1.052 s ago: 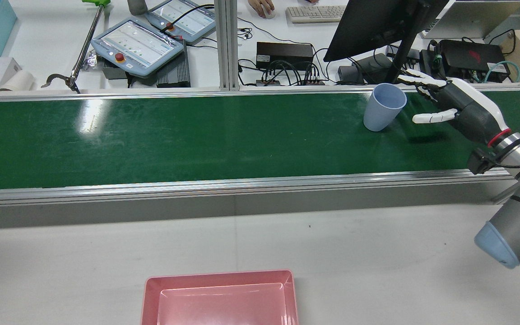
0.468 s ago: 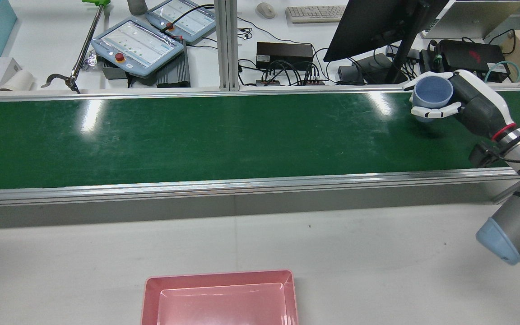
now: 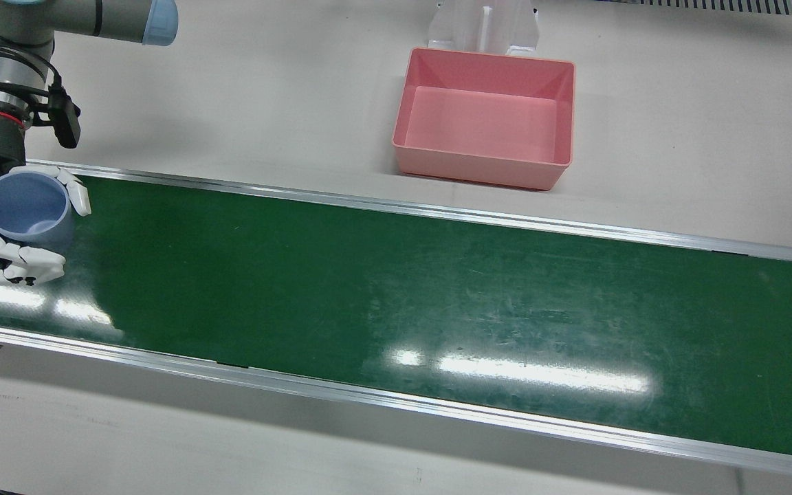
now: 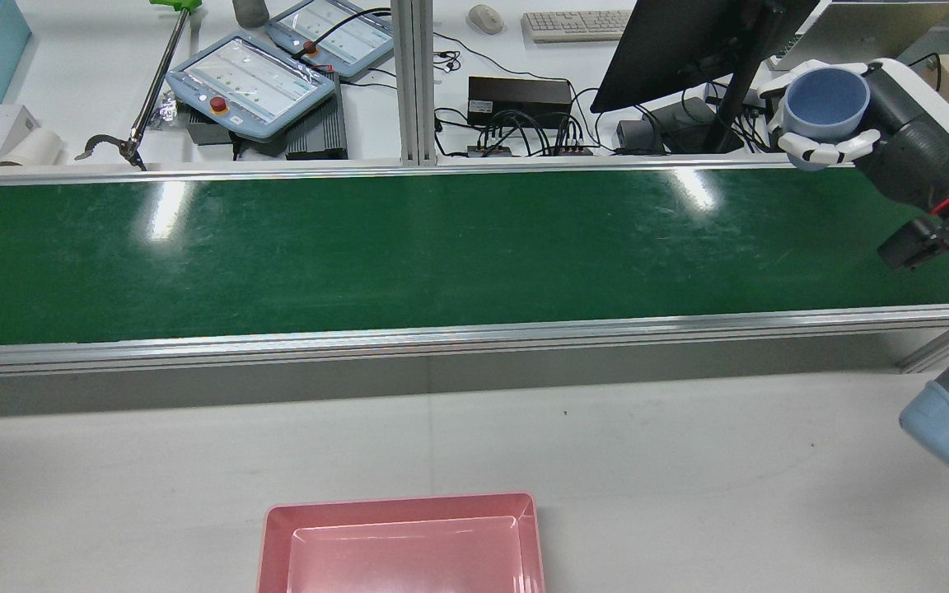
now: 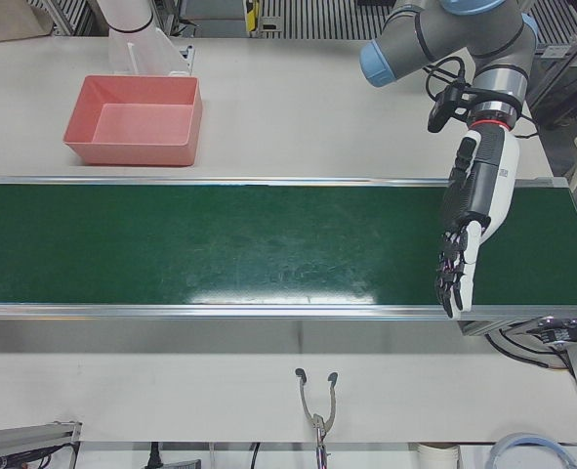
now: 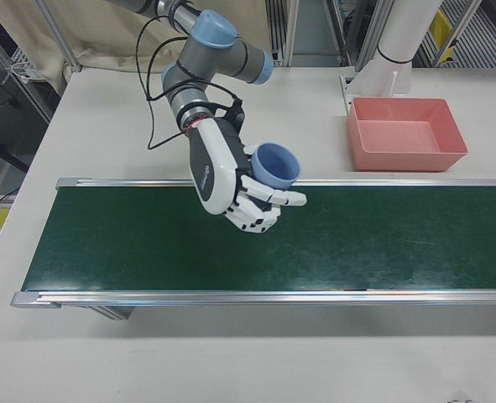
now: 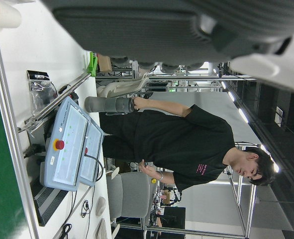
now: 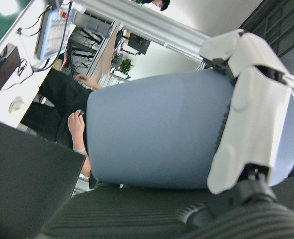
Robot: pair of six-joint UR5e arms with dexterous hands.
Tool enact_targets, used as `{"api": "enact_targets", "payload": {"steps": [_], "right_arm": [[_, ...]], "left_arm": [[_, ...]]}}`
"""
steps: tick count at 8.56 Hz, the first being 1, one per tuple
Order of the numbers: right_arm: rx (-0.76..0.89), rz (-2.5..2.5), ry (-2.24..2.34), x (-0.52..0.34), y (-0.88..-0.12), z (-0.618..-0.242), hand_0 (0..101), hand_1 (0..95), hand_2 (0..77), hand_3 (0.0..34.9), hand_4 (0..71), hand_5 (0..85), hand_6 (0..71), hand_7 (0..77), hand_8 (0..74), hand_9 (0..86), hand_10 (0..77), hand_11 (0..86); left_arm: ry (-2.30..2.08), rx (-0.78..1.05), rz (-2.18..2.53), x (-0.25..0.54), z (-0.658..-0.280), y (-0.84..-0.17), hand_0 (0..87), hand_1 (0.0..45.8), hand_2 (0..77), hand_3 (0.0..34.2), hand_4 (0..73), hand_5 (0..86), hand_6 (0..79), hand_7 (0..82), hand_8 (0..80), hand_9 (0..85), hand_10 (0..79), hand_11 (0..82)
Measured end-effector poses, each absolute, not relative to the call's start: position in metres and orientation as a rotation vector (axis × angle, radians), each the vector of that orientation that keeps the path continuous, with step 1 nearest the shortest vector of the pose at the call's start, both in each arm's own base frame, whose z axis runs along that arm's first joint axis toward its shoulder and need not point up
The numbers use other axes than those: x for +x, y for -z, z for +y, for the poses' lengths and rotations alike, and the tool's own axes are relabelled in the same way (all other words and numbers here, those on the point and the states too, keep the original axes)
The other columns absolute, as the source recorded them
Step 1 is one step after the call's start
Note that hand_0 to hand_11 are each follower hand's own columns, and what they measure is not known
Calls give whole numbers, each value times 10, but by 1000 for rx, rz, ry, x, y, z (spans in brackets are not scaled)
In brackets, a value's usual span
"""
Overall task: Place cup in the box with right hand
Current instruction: 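Lift the cup off the belt and carry it down toward the pink box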
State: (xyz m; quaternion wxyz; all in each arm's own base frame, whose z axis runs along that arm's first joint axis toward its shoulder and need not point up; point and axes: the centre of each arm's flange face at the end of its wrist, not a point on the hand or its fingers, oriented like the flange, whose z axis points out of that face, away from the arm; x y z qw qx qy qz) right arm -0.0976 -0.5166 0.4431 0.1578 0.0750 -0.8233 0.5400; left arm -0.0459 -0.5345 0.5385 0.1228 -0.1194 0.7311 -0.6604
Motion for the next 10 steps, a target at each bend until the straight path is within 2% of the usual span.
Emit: {"api": "enact_targets", "payload": {"steps": [3,4,5,6,7,8,9,10], "right_arm": [[48,-2444,-1324,-169,-369,-467,642,131,431,0,273,169,300,693,371,616,289,425],[-2,-2451,-1252,-197,-344,-442,693,131,431,0,278,175,305,687,371,616,289,447],[-47,-2453,-1192,-224,-321,-416,689,109,458,0,284,169,305,687,371,616,289,447],[-91,-2450,-1138,-251,-305,-390,633,109,458,3,224,202,305,693,387,627,278,431],[-129,-2443,-1089,-277,-294,-365,663,109,458,3,256,136,305,693,387,627,256,431],[-176,-2431,-1050,-303,-287,-337,665,109,458,3,262,164,295,709,387,627,256,409],[-246,-2417,-1023,-336,-279,-303,632,109,458,1,245,147,251,714,365,616,196,344],[-279,-2409,-998,-357,-273,-279,624,109,458,0,207,153,235,687,267,496,185,316]], "left_arm": [[1927,-349,2133,-46,-534,-538,0,5,5,0,11,5,5,5,0,0,0,0],[1926,-349,2133,-46,-534,-538,0,5,5,0,11,5,0,5,0,0,0,0],[1927,-349,2133,-46,-534,-538,0,5,5,0,11,5,5,5,0,0,0,0],[1927,-349,2132,-46,-534,-538,1,5,5,0,11,0,5,5,0,0,0,0],[1928,-348,2132,-46,-534,-539,0,5,5,0,11,5,5,5,0,0,0,0],[1928,-348,2132,-46,-534,-539,0,5,5,0,11,5,5,5,0,0,0,0],[1928,-348,2132,-46,-534,-539,0,5,5,0,11,5,0,5,0,0,0,0],[1928,-348,2132,-46,-534,-539,0,5,5,0,11,5,5,5,0,0,0,0]]}}
